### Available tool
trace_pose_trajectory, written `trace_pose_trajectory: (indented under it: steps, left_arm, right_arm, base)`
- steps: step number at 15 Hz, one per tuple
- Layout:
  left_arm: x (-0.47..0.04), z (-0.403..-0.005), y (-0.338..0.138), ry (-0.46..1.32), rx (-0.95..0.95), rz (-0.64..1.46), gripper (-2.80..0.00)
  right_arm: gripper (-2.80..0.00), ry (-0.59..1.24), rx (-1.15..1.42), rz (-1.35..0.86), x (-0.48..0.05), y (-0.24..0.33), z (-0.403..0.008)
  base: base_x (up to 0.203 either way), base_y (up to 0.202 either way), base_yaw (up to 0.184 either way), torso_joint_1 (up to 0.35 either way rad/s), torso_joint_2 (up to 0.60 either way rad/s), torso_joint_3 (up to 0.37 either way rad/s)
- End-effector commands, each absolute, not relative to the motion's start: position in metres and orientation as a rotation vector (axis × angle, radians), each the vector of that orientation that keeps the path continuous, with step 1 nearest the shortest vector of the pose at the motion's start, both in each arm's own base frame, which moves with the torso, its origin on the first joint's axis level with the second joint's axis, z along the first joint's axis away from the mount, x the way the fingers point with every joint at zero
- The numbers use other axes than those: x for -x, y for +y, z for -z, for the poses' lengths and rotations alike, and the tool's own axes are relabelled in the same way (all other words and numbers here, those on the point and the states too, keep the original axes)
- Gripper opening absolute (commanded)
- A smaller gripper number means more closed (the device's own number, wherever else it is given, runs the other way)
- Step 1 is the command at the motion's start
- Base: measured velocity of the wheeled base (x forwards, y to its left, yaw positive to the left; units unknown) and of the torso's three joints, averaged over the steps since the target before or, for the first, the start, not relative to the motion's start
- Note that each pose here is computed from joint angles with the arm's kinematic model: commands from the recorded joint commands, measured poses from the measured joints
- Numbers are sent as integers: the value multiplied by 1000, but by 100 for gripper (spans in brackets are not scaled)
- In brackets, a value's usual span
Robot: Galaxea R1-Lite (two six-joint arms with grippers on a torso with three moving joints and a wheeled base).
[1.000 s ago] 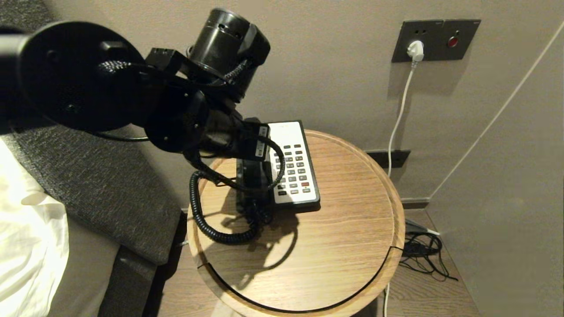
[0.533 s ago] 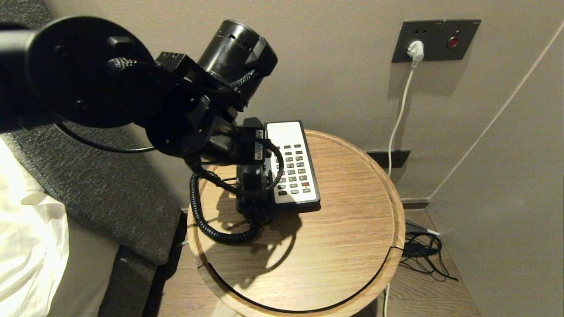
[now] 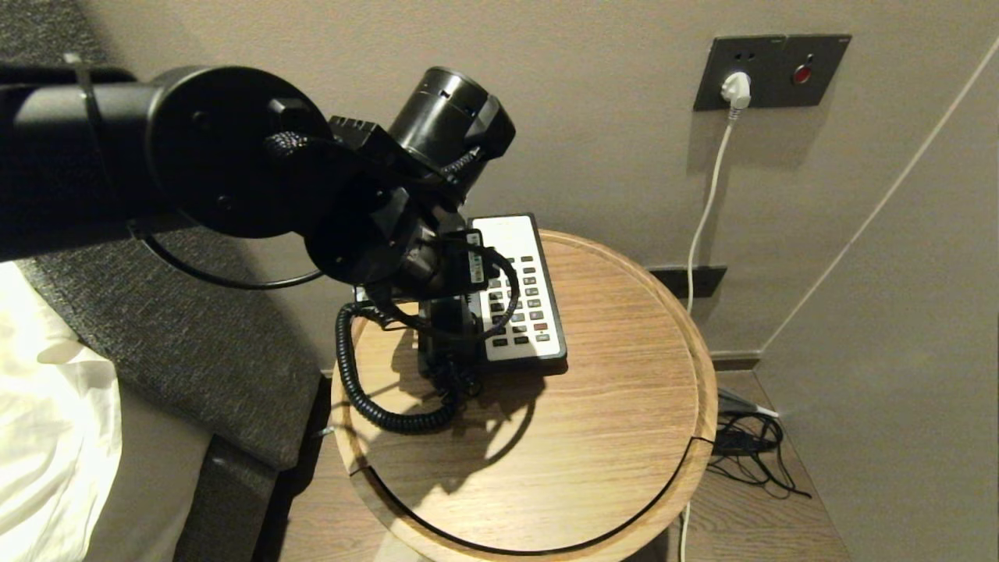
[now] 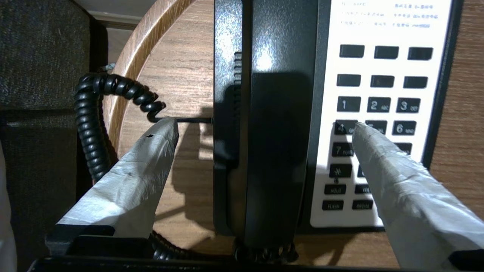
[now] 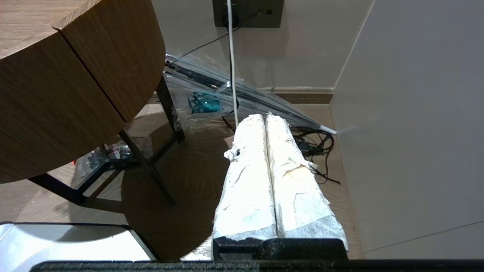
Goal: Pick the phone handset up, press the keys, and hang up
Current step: Pick up the desk phone handset
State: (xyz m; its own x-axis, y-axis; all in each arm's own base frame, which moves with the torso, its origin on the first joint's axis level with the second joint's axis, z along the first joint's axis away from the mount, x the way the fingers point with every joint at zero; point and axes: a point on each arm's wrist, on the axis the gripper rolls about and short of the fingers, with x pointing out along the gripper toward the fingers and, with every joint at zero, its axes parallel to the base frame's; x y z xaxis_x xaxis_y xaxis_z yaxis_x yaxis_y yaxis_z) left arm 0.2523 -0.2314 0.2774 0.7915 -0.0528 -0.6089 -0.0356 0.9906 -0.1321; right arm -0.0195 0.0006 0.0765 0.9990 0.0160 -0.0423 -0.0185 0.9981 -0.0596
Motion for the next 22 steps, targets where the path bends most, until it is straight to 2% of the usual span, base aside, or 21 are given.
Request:
trace_pose_trajectory:
  steps: [1, 17, 18, 22]
  left_arm:
    - [-260, -274, -230, 661, 132, -12, 0]
    - [-277, -270, -236, 659, 112, -9, 0]
    - [-278, -268, -237, 663, 95, -7, -280]
    - [-277, -268, -237, 662, 78, -1, -280]
  right_arm:
    - [-280, 41, 61, -18, 20, 1, -77]
    - [-280, 41, 61, -18, 20, 1, -77]
    - [-280, 41, 61, -18, 20, 1, -77]
    - [-280, 41, 61, -18, 20, 1, -77]
  base:
    - [0, 0, 0, 0, 0, 0]
    - [0, 0, 0, 0, 0, 0]
    - [0, 0, 0, 0, 0, 0]
    - [0, 0, 0, 0, 0, 0]
